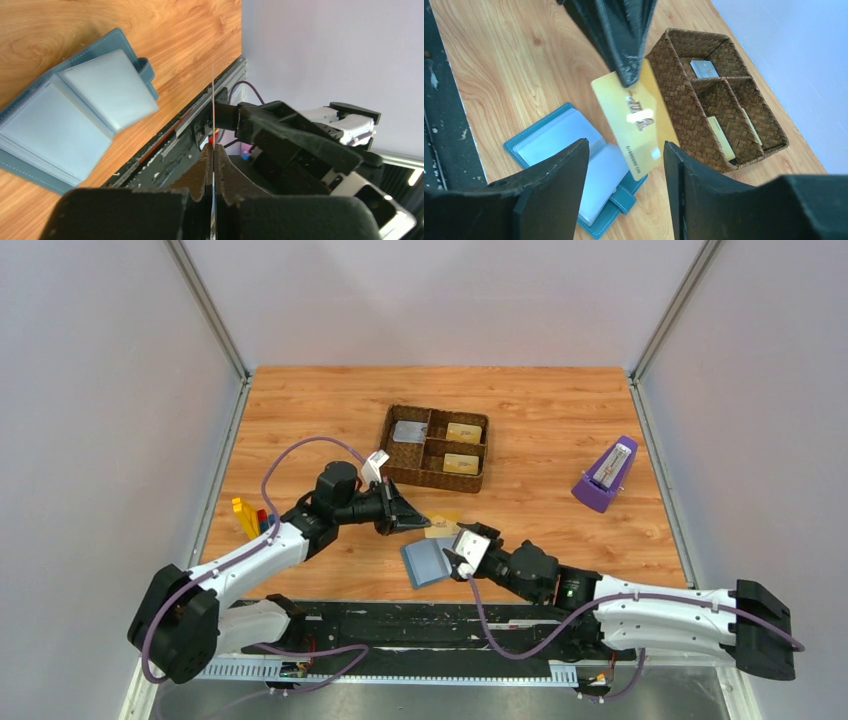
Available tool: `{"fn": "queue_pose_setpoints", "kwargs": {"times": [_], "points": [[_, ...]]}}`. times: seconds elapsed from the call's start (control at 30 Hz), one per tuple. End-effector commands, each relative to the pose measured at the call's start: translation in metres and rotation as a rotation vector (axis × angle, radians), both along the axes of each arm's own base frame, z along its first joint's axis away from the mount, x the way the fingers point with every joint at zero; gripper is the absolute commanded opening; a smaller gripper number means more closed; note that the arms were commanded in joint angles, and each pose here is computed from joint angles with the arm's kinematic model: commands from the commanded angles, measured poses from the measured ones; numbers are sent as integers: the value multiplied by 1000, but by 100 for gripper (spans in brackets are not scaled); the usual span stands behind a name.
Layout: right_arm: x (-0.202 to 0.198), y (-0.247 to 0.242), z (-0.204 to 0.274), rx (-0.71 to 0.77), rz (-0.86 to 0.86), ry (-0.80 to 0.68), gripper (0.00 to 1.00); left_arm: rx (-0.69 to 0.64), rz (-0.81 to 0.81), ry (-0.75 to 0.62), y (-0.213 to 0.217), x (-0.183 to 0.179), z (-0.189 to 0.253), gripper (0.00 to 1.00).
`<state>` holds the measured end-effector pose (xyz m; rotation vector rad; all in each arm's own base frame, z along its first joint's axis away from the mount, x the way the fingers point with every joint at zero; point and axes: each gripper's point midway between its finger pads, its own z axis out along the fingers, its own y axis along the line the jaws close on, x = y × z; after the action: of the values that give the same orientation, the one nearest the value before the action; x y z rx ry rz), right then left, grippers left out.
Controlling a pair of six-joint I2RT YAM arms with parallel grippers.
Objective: Take the credit cards out of the card holder
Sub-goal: Remove the credit card from the card holder.
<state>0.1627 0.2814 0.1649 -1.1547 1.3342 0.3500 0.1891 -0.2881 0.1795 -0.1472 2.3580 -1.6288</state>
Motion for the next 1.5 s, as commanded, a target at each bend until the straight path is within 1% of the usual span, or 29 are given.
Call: {"fn": "queue_pose_setpoints", "kwargs": {"times": [0.0,0.13,0.2,0.23,0.27,0.4,0.43,0.47,0.5,0.57,0.67,0.77,0.87,1.07,1.33,1.4,1.47], "points": [[-6,-10,8,53,-16,44,60,43,-79,-140,-2,1,3,0],[-13,-10,23,131,-2,101,65,78,-117,-196,-1,3,0,0],[-15,-7,33,191,-18,178,71,89,-145,-221,-2,2,1,0],[-17,-6,35,195,-19,219,74,101,-162,-212,-1,0,2,0],[-19,-4,37,191,-10,255,74,106,-192,-233,-1,-2,2,0],[-15,-2,31,137,-20,404,75,120,-305,-260,-1,-13,3,0],[-12,-2,32,137,-23,452,74,133,-325,-243,-1,-15,1,0],[-8,-2,35,142,-18,512,73,138,-358,-254,0,-18,-1,0],[-5,-1,44,165,-10,577,72,151,-378,-246,1,-20,-4,0],[-3,-1,54,187,30,657,71,153,-399,-240,2,-23,-5,0],[-3,0,60,186,92,697,70,138,-416,-247,2,-27,-2,0],[1,1,58,158,118,733,68,117,-449,-251,1,-31,0,0],[-3,6,54,136,179,798,67,93,-474,-250,0,-35,1,0],[-1,14,37,101,231,874,68,56,-502,-237,-2,-39,-1,0],[-11,27,23,63,358,1006,58,54,-506,-239,-2,-39,-2,0],[-12,29,20,56,368,1027,51,58,-509,-231,-2,-39,-4,0],[-13,30,18,55,376,1042,34,60,-510,-226,-2,-39,-5,0]]}}
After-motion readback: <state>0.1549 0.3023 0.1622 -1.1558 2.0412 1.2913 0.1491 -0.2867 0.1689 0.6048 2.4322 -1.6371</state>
